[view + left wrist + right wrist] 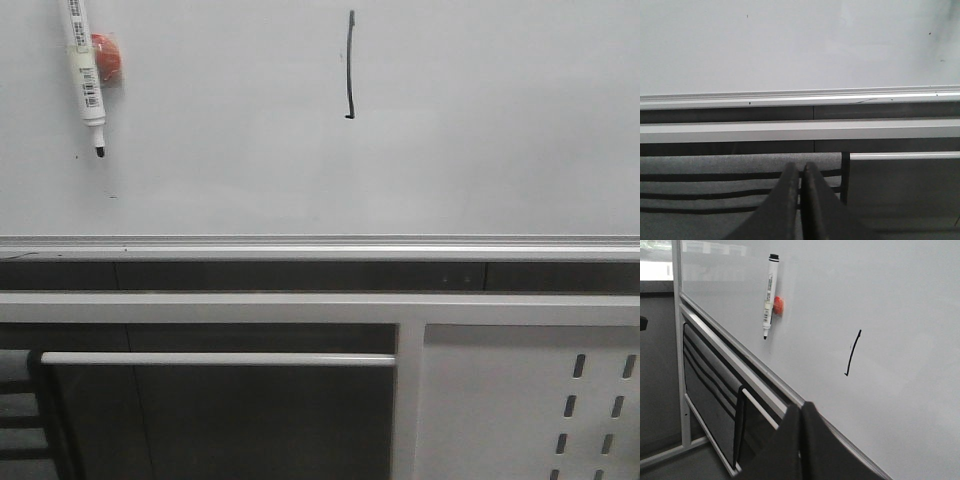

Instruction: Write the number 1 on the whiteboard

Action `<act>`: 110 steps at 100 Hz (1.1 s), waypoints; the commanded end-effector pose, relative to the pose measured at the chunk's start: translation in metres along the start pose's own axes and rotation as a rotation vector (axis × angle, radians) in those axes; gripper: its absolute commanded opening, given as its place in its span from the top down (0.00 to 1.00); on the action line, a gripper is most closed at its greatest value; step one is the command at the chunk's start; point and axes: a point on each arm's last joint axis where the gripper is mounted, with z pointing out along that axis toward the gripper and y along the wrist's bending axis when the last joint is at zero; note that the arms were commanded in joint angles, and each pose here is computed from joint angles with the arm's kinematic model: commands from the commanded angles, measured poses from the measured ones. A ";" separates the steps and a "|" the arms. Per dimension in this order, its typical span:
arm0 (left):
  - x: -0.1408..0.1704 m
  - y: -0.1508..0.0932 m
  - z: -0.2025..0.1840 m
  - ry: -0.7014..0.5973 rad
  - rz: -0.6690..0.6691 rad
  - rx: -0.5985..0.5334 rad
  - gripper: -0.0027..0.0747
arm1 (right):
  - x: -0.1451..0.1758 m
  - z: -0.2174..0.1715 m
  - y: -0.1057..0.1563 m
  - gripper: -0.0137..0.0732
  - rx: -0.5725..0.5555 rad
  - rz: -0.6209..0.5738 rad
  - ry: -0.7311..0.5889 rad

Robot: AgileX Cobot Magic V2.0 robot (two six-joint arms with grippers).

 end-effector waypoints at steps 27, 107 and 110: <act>0.002 -0.001 0.000 -0.056 -0.003 0.013 0.99 | -0.009 -0.001 0.000 0.93 -0.012 0.024 -0.032; 0.002 -0.001 0.000 -0.056 -0.003 0.013 0.99 | -0.006 -0.001 -0.005 0.93 0.038 0.011 -0.004; 0.002 -0.001 0.000 -0.056 -0.003 0.013 0.99 | -0.006 -0.001 -0.005 0.93 0.040 0.011 -0.003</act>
